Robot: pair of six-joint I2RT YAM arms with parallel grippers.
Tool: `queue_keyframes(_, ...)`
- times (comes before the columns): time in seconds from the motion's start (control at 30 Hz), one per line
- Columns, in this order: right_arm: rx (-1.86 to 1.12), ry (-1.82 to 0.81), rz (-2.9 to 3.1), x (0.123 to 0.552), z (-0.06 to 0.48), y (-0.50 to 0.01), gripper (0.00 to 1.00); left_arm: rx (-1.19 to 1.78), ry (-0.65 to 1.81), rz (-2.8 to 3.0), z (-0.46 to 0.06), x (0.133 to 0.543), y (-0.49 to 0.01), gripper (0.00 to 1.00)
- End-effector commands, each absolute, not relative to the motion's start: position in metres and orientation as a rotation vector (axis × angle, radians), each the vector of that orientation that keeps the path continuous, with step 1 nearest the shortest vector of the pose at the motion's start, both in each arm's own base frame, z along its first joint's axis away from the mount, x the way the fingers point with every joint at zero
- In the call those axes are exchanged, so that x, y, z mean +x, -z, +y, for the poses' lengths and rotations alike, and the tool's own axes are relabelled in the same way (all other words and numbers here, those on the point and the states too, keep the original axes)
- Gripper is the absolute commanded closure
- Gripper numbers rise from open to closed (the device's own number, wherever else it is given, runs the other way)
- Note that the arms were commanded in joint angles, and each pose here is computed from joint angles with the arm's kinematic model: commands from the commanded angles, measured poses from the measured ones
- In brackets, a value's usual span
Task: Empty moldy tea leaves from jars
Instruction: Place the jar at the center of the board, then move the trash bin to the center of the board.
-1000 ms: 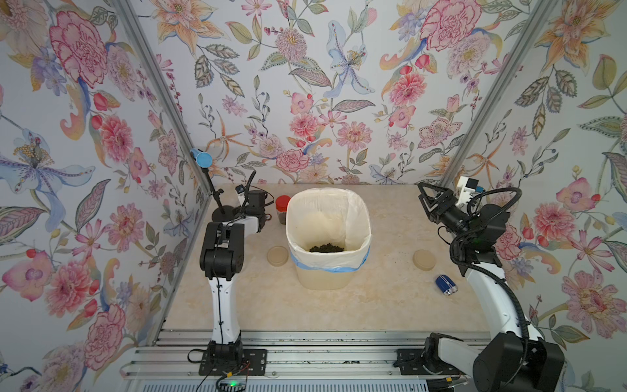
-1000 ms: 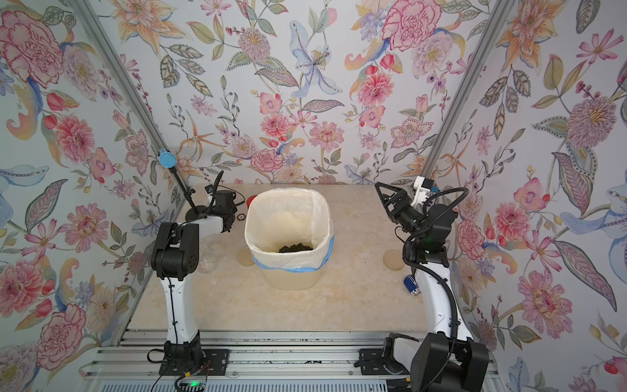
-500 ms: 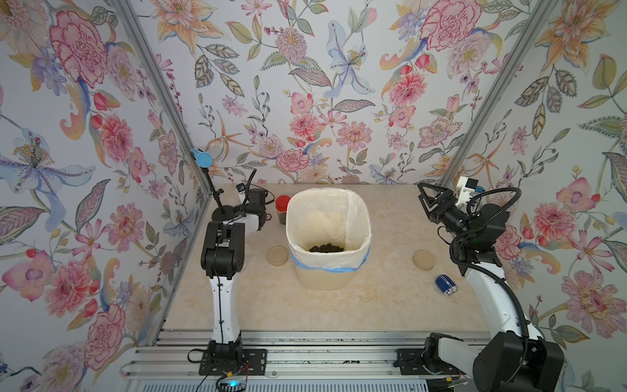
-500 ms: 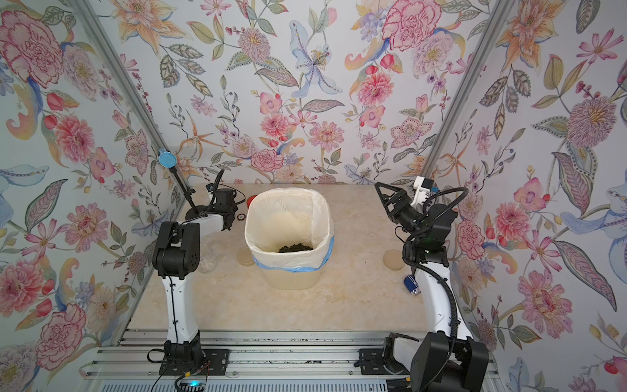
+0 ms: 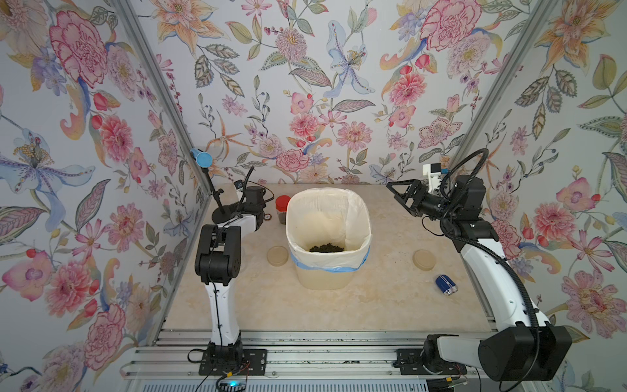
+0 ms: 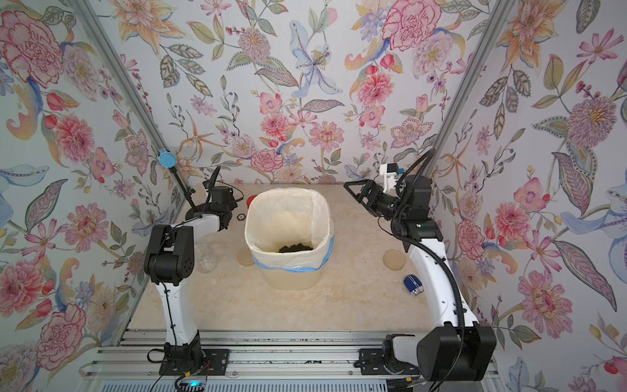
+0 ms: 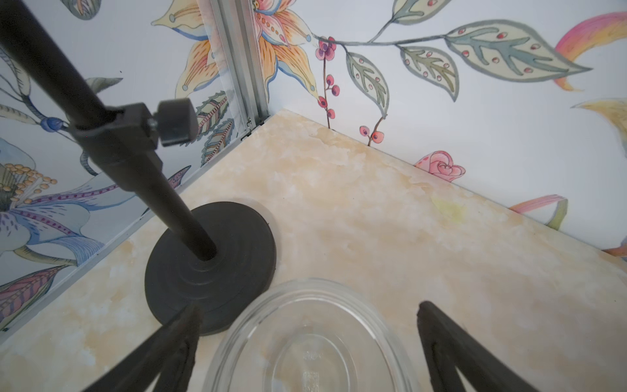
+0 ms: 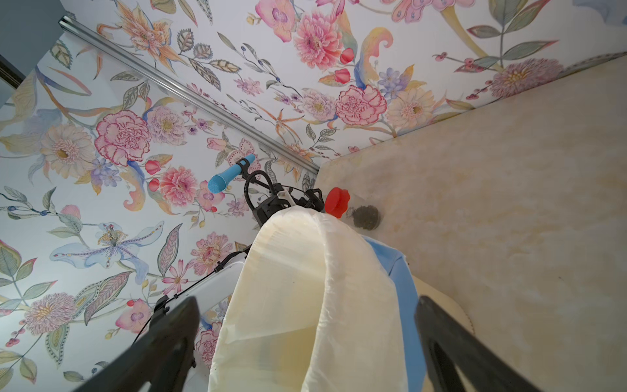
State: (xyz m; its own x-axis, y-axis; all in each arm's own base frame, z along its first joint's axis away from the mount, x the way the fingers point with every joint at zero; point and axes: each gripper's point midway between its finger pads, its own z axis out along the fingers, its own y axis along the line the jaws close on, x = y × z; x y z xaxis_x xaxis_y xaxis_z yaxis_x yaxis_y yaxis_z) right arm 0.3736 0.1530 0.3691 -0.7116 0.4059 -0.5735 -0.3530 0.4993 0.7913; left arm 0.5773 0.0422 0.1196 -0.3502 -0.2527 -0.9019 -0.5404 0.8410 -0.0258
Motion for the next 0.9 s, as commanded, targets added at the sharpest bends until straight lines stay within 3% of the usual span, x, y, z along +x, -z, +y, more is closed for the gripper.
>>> queue_keyframes(0.0,-0.031,-1.174,2.186,0.363,0.17,-0.338,0.0,-0.596,-0.336,1.947,0.047,0.566,-0.13,0.0)
queue_keyframes(0.13,-0.119,-1.012,2.273,0.354,0.186,-0.334,0.0,-0.609,-0.318,1.922,0.047,0.556,-0.147,0.0)
queue_keyframes(0.43,-0.156,-0.826,2.39,0.346,0.192,-0.323,0.25,-0.571,-0.267,1.867,0.025,0.522,-0.205,0.0)
queue_keyframes(0.87,-0.266,-0.482,2.554,0.353,0.218,-0.287,0.42,-0.45,-0.092,1.776,-0.014,0.47,-0.284,0.0)
